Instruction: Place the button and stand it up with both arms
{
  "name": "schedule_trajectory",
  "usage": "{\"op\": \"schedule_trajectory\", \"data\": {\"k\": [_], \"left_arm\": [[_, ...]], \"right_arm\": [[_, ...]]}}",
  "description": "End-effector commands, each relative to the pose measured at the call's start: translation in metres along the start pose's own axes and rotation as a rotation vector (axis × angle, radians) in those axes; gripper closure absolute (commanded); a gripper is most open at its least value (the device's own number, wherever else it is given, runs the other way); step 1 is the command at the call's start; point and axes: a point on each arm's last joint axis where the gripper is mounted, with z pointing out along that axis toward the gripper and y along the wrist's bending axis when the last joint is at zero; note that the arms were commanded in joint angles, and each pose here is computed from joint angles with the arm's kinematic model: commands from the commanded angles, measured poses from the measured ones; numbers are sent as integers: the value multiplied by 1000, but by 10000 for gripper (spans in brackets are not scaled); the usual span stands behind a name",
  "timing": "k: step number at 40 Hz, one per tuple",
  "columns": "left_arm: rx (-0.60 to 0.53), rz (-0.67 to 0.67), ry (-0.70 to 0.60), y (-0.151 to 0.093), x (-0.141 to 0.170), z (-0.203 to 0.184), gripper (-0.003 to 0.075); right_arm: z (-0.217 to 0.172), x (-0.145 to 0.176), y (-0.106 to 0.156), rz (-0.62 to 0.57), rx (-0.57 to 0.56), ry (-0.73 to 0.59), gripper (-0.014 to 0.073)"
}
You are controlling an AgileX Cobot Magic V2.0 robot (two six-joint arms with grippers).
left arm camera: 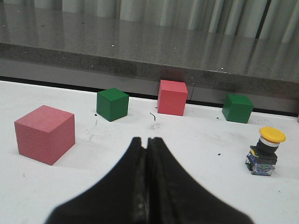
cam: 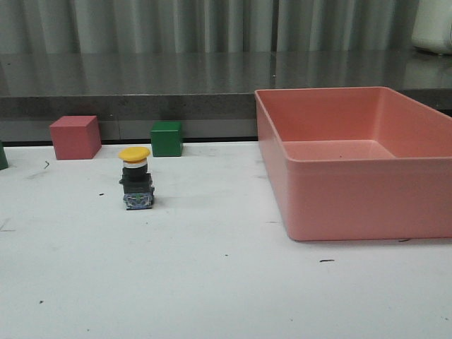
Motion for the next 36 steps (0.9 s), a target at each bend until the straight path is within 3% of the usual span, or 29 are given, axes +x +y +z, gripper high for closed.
{"op": "schedule_trajectory", "data": {"k": [1,16,19,31,36], "left_arm": [[6,-7,-103,0,-5,-1,740],[6,-7,-103,0,-5,-1,740],[6,-7,-103,0,-5,-1,740],[6,-7,-103,0,-5,-1,740],[6,-7,-103,0,-5,-1,740]], "right_arm": [[-3,-15,1,-19,-3,-99,663],[-3,-15,1,-19,-3,-99,663],[0,-12,-1,-64,15,-114,663],[21,60,-10,-99,69,-342,663],[23,84,-11,-52,63,-284,663]]}}
